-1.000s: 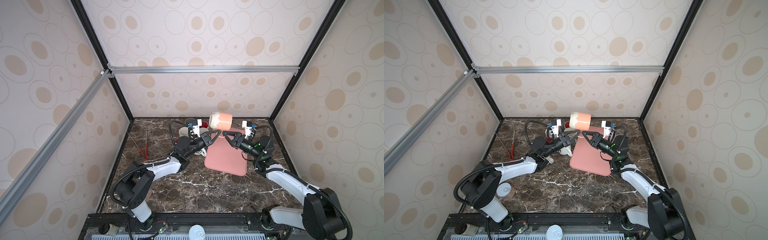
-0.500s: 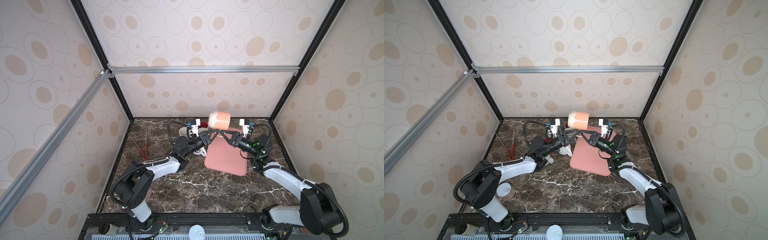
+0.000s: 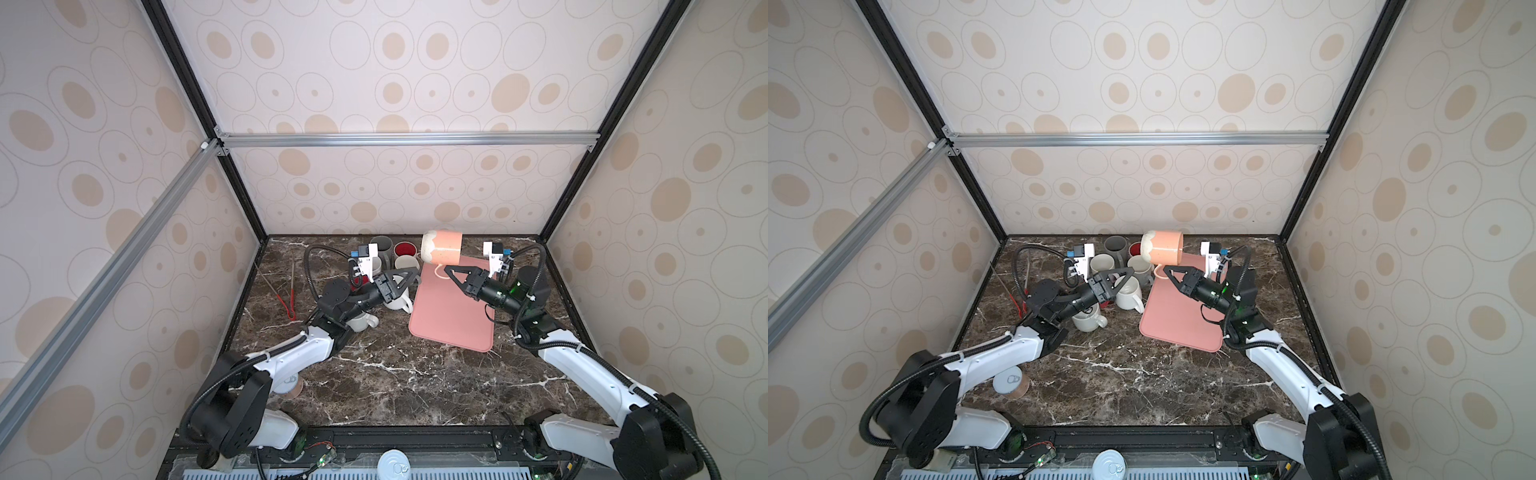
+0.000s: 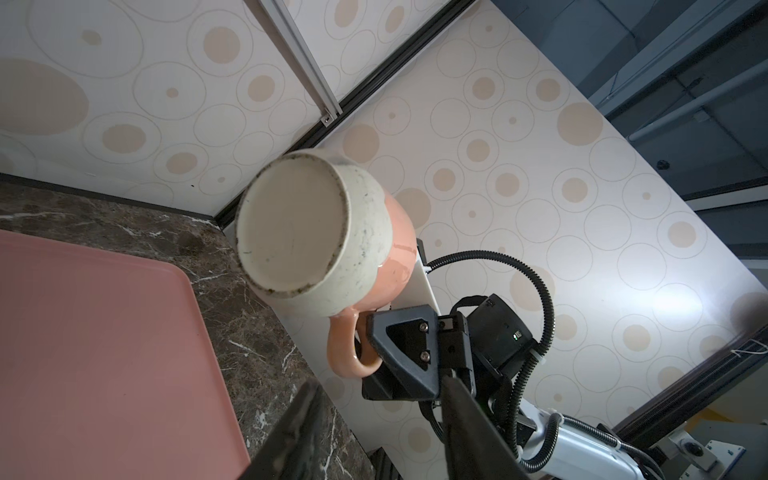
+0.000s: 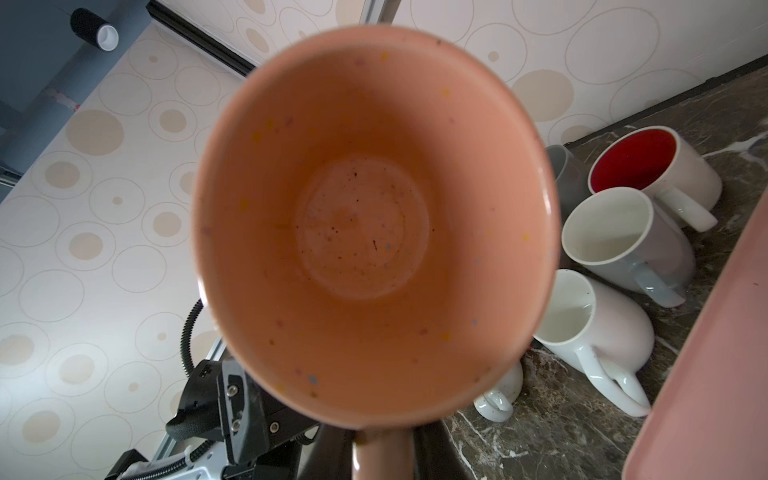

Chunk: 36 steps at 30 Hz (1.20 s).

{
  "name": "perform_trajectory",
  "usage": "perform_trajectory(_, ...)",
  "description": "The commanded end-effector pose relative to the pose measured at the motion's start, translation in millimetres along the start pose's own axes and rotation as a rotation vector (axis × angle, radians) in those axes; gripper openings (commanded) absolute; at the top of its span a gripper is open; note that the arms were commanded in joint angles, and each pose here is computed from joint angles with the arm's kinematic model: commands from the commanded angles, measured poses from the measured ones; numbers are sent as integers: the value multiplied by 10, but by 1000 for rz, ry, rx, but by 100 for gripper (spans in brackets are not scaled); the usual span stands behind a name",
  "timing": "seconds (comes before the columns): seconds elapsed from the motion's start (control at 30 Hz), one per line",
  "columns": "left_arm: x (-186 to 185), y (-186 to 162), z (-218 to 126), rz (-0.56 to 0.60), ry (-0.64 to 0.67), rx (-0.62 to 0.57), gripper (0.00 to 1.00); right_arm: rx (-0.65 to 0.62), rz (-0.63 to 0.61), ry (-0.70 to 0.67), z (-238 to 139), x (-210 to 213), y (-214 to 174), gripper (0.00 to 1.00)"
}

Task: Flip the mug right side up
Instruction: 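Grasp the peach mug's handle with the right gripper and open the left gripper, then lower the peach mug upright beside the other mugs with the right gripper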

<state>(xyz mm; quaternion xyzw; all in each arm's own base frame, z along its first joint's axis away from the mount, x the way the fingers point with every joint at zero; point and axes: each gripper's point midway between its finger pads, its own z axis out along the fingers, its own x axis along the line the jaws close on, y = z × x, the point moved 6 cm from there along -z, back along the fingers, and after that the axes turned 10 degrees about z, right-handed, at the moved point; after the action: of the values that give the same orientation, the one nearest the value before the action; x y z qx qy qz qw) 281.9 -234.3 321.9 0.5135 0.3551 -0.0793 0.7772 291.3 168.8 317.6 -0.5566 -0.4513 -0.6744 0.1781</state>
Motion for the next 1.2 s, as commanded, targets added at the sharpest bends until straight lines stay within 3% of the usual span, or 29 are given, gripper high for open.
perform_trajectory(0.0, 43, 25, -165, 131, 110, 49, 48, -21, -200, 30, -82, 383, 100, 0)
perform_trajectory(0.17, 122, 127, -493, 246, 318, 77, 51, 64, -333, -147, -48, 243, -149, 0)
perform_trajectory(0.43, 392, 342, -1321, 418, 832, 76, 57, 293, -562, -411, 78, -127, -823, 0)
perform_trajectory(0.53, 435, 431, -1580, 448, 949, 64, 59, 372, -648, -479, 166, -265, -1052, 0)
perform_trajectory(0.87, 609, 408, -1866, 383, 1036, 67, 64, 543, -804, -592, 698, -609, -1495, 0)
perform_trajectory(1.17, 670, 424, -2030, 372, 1102, 77, 66, 529, -851, -755, 928, -835, -1462, 0)
